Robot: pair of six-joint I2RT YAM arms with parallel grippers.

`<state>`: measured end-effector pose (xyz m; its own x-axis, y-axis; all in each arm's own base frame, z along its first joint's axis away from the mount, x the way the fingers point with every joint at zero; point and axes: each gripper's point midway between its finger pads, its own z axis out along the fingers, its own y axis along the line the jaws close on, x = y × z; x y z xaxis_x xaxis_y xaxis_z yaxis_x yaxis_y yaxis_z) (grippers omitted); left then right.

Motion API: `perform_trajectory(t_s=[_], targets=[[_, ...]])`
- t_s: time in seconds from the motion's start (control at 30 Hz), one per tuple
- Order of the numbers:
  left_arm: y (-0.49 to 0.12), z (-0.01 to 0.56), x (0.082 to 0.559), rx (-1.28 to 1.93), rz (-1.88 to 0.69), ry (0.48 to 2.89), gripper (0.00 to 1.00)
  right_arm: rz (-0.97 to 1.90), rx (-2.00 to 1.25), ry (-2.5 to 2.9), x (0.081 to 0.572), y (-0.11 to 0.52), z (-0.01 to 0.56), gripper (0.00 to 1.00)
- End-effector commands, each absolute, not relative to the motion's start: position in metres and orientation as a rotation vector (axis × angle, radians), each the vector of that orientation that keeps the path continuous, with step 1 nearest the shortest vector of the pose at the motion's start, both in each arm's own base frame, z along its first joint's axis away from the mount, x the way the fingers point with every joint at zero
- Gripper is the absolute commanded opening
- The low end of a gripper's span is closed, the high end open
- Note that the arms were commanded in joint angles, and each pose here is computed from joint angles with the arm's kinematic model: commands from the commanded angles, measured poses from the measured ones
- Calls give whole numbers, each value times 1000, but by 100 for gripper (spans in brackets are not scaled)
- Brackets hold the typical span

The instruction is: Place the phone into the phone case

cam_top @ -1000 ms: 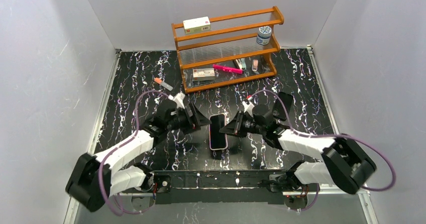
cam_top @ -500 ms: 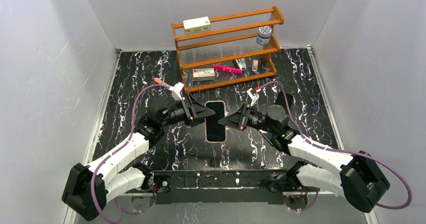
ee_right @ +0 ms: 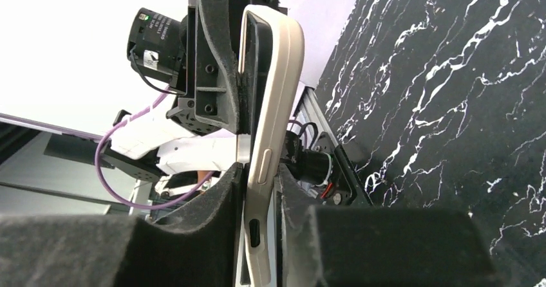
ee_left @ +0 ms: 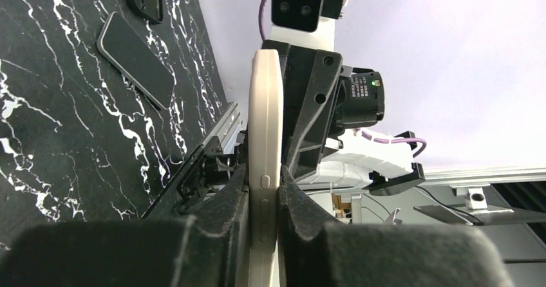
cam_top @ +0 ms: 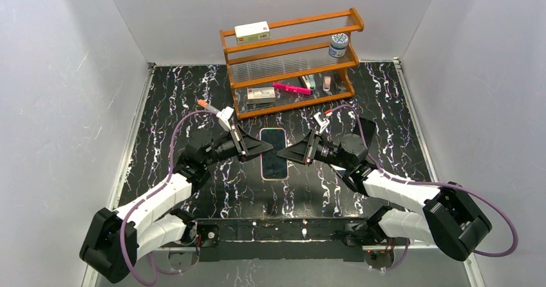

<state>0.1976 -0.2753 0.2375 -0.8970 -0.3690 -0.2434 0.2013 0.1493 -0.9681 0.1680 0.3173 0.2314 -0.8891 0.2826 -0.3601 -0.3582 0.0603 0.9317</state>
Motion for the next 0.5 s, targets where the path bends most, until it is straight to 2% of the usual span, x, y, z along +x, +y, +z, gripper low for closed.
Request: perform_trajectory(t_s=[0.0, 0.03, 0.1, 0.17, 0.23, 0.3, 0.37, 0.4, 0.47], targets=[[-276, 264, 192, -119, -1877, 1894, 0, 1913, -181, 1804, 160, 319, 245, 40], [-276, 265, 193, -121, -1868, 1882, 0, 1913, -179, 1822, 157, 317, 240, 48], [-275, 269, 196, -107, -1852, 1856, 0, 1910, -175, 1848, 152, 314, 232, 58], [-275, 273, 198, -91, -1841, 1834, 0, 1898, -171, 1887, 148, 311, 224, 64], [-276, 275, 200, -76, -1830, 1822, 0, 1910, -187, 1905, 141, 308, 219, 66], [-277, 274, 202, -64, -1820, 1825, 0, 1922, -178, 1929, 137, 306, 215, 63], [-279, 269, 203, -45, -1808, 1837, 0, 1933, -162, 1939, 134, 304, 214, 57], [-280, 265, 204, -34, -1794, 1842, 0, 1935, -143, 1943, 134, 303, 213, 51], [-281, 252, 206, -11, -1760, 1878, 0, 1919, -59, 1972, 138, 300, 211, 33]])
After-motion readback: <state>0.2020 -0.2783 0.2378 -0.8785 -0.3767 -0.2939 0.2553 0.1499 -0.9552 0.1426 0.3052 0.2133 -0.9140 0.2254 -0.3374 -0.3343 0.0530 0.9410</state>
